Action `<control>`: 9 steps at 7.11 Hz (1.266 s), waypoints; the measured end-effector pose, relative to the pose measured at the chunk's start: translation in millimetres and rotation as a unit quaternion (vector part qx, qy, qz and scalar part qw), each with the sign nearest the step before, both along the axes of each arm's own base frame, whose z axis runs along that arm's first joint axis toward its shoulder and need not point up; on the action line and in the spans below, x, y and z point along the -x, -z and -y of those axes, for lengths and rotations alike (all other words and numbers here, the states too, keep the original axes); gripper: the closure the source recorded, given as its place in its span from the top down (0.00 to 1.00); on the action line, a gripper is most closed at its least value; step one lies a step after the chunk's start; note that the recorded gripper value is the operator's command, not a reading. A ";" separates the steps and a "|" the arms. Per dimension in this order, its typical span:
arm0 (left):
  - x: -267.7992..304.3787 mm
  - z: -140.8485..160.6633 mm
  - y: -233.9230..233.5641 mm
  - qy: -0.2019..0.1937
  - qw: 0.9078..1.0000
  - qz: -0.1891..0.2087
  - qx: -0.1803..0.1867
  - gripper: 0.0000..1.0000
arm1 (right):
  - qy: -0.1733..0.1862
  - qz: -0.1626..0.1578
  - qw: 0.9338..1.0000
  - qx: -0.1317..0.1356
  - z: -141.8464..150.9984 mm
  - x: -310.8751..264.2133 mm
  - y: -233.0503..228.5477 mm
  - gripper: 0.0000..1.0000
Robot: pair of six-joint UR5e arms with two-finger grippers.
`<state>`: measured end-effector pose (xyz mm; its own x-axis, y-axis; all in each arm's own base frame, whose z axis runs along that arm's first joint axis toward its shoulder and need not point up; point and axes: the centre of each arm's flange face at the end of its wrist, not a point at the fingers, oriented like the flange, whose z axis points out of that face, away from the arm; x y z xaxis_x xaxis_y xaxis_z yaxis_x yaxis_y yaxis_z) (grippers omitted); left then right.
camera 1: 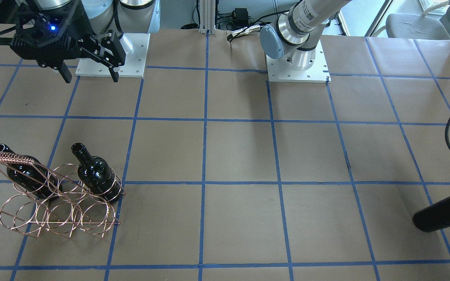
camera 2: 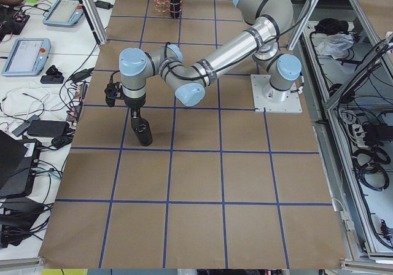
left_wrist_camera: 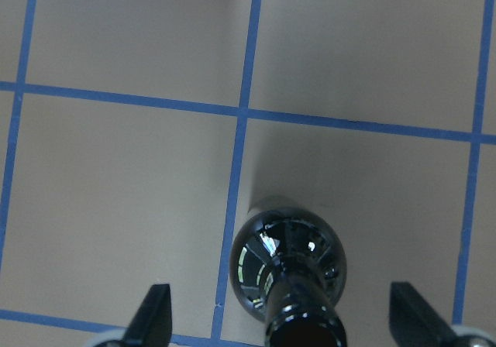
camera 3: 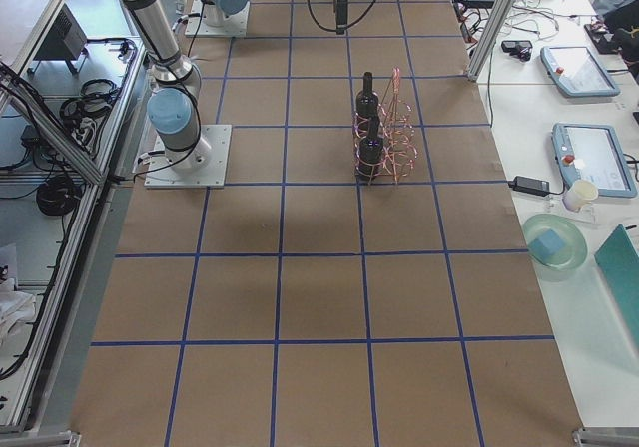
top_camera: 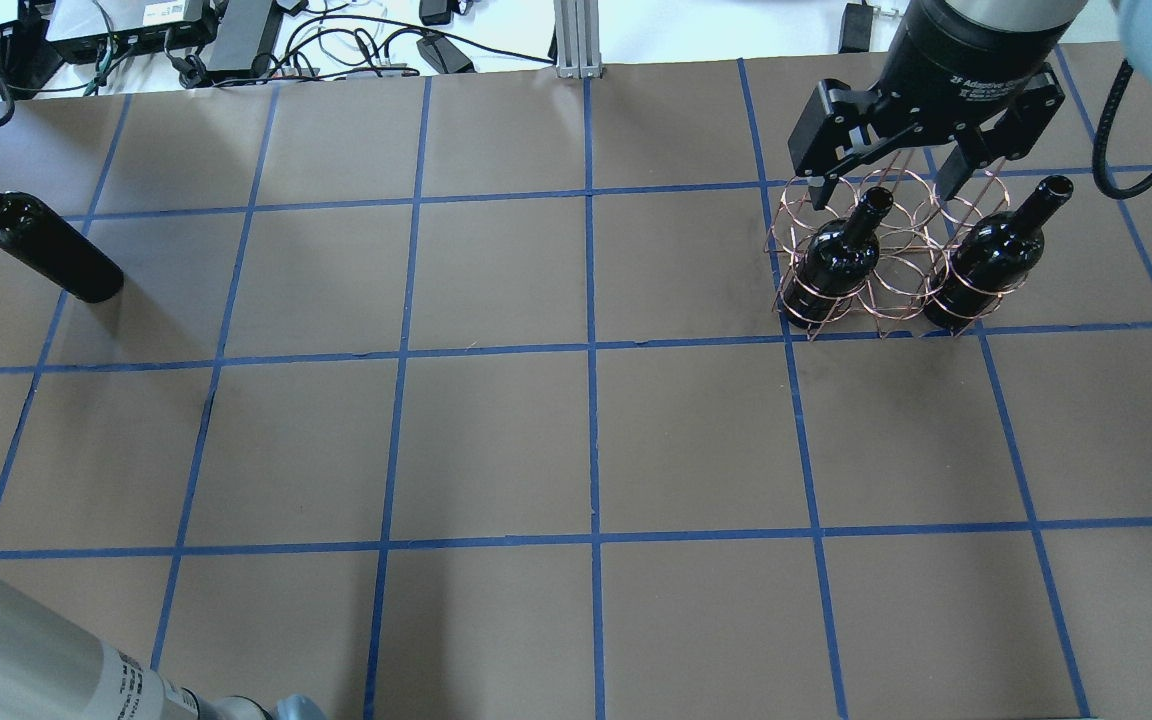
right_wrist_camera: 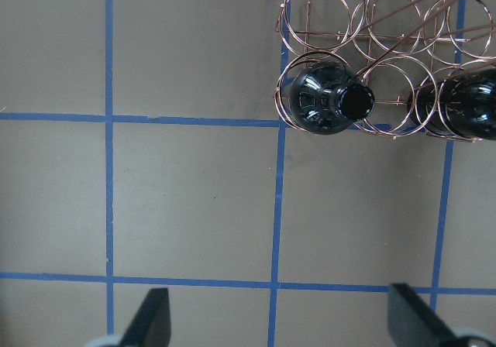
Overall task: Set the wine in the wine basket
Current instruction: 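Lower the open left gripper around the bottle's neck, then close the left gripper on the bottle neck and lift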
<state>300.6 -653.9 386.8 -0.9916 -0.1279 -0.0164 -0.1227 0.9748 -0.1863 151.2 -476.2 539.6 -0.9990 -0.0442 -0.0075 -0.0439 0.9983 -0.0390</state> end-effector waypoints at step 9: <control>0.9 4.0 15.0 0.005 1.000 -0.017 -0.008 0.03 | 0.002 0.002 1.000 0.000 -0.1 -0.4 0.1 1.00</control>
